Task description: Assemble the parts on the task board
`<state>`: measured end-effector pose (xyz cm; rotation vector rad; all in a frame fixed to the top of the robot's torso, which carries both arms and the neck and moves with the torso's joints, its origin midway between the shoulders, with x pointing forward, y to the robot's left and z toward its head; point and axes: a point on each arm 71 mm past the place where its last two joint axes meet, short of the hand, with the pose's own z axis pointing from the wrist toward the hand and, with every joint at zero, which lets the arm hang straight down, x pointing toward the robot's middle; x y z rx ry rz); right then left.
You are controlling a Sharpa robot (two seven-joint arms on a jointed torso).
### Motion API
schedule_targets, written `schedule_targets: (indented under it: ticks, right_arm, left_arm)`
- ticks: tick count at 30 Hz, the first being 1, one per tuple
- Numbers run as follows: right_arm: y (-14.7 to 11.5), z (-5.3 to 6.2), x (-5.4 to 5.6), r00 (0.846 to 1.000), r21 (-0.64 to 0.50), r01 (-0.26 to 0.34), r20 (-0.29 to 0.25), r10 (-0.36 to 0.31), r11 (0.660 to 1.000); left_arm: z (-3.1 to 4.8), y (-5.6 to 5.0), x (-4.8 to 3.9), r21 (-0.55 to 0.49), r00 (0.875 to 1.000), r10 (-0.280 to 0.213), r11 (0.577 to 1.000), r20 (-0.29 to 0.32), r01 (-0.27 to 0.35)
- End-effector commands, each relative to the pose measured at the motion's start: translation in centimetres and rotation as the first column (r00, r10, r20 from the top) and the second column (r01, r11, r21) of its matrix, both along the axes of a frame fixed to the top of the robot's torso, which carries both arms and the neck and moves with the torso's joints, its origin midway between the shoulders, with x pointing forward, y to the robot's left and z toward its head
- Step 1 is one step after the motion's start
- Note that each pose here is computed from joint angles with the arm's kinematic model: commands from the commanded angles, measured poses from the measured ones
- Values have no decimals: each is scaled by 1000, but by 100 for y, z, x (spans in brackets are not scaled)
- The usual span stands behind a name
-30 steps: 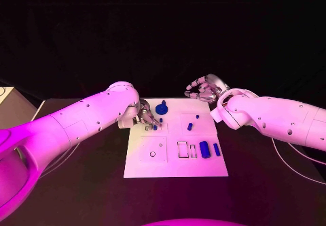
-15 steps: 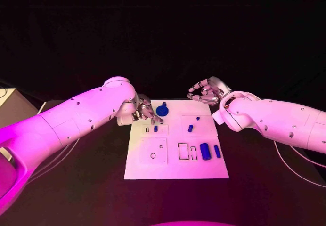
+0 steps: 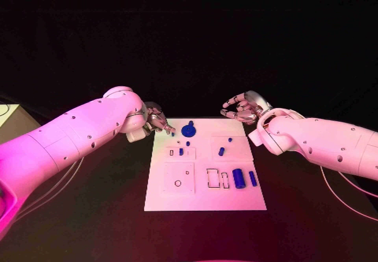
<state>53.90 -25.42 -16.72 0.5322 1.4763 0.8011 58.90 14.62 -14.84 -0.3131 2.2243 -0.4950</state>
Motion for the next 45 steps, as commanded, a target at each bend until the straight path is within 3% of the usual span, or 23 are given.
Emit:
schedule_targets:
  ticks: [1, 7, 15, 22, 45]
  right_arm:
    - [-14, 29, 1, 999, 16, 4, 39, -4, 1000]
    - [-26, 45, -2, 999, 21, 7, 50, -8, 1000]
    - [-9, 62, -8, 998, 24, 4, 55, -5, 1000]
    - [-4, 75, -10, 998, 25, 2, 58, -4, 1000]
    - [50, 108, -11, 997, 34, -5, 76, 2, 999]
  left_arm:
    - [62, 41, 73, -64, 994, 63, 996, 90, -57]
    - [54, 111, 163, -82, 985, 113, 991, 131, -103]
    - [-26, 47, 213, -83, 988, 114, 991, 102, -105]
    - [-107, 16, 228, -65, 991, 114, 992, 71, -109]
    - [-248, -29, 227, -8, 995, 101, 995, 18, -101]
